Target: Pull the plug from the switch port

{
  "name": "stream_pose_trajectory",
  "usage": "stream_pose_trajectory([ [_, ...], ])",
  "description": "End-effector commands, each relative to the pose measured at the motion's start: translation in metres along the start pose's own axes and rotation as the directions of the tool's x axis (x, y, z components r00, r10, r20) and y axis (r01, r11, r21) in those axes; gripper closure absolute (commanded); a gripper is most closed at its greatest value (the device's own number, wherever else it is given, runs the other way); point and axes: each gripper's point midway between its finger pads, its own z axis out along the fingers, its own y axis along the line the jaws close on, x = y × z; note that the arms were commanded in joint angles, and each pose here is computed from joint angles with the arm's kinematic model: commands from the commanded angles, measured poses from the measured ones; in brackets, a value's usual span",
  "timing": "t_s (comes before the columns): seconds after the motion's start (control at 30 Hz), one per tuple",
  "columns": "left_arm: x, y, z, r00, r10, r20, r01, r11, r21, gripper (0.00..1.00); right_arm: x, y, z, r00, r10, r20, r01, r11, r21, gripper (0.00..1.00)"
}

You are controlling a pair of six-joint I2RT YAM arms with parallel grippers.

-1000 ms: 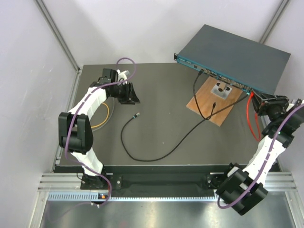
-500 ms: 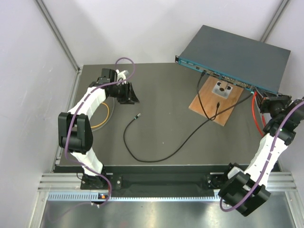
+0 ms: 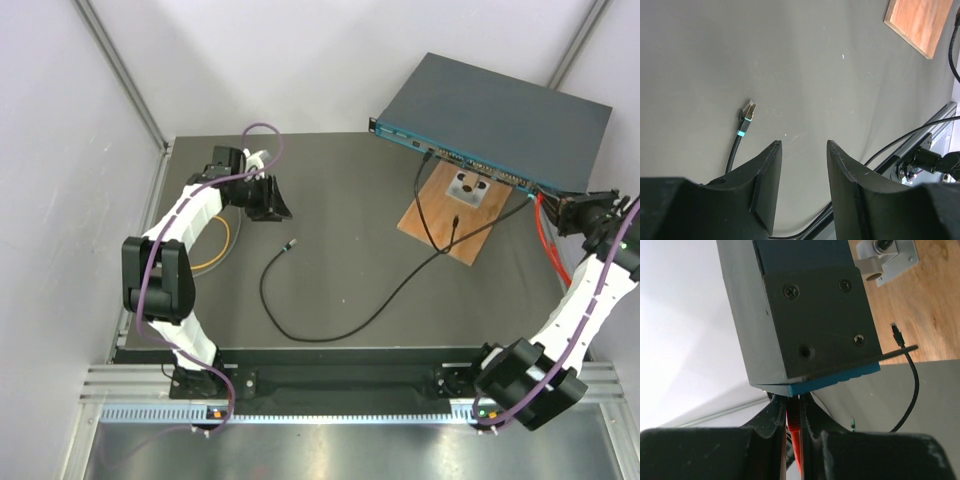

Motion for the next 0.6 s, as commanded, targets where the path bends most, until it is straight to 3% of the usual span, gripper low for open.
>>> stream_pose_trajectory([
  [0.0, -0.004, -0.009, -0.014, 0.998, 0.048, 0.04, -0.049, 0.999, 0.019, 0.54, 0.015, -0.039, 0.009, 0.991, 0.054, -0.124, -0.034, 0.987, 0.154, 1.0],
  [0.1, -0.006, -0.008, -0.014, 0.998, 0.051, 0.048, -0.052, 0.999, 0.016, 0.54, 0.023, -0.058, 0.013, 0.985, -0.028, -0.172, 0.053, 0.989, 0.14, 1.0],
  [0.13, -0.006, -0.008, -0.016, 0.997, 0.052, 0.051, -0.053, 0.998, 0.016, 0.54, 0.035, -0.056, 0.014, 0.969, -0.035, -0.244, 0.053, 0.996, 0.068, 1.0],
  [0.2, -0.005, -0.007, -0.016, 0.998, 0.049, 0.051, -0.05, 0.999, 0.015, 0.54, 0.038, -0.061, 0.018, 0.966, -0.121, -0.229, 0.132, 0.991, 0.033, 1.0],
  [0.4, -0.005, -0.007, -0.017, 0.997, 0.052, 0.058, -0.053, 0.998, 0.017, 0.54, 0.049, -0.068, 0.025, 0.962, -0.135, -0.236, 0.12, 0.99, -0.08, 1.0],
  [0.53, -0.006, -0.008, -0.018, 0.997, 0.05, 0.063, -0.051, 0.998, 0.022, 0.54, 0.05, -0.085, 0.027, 0.965, -0.115, -0.237, 0.108, 0.993, -0.044, 1.0],
  [0.57, -0.006, -0.007, -0.018, 0.997, 0.048, 0.063, -0.049, 0.999, 0.019, 0.54, 0.053, -0.088, 0.027, 0.967, -0.059, -0.246, 0.049, 0.998, -0.045, 1.0],
])
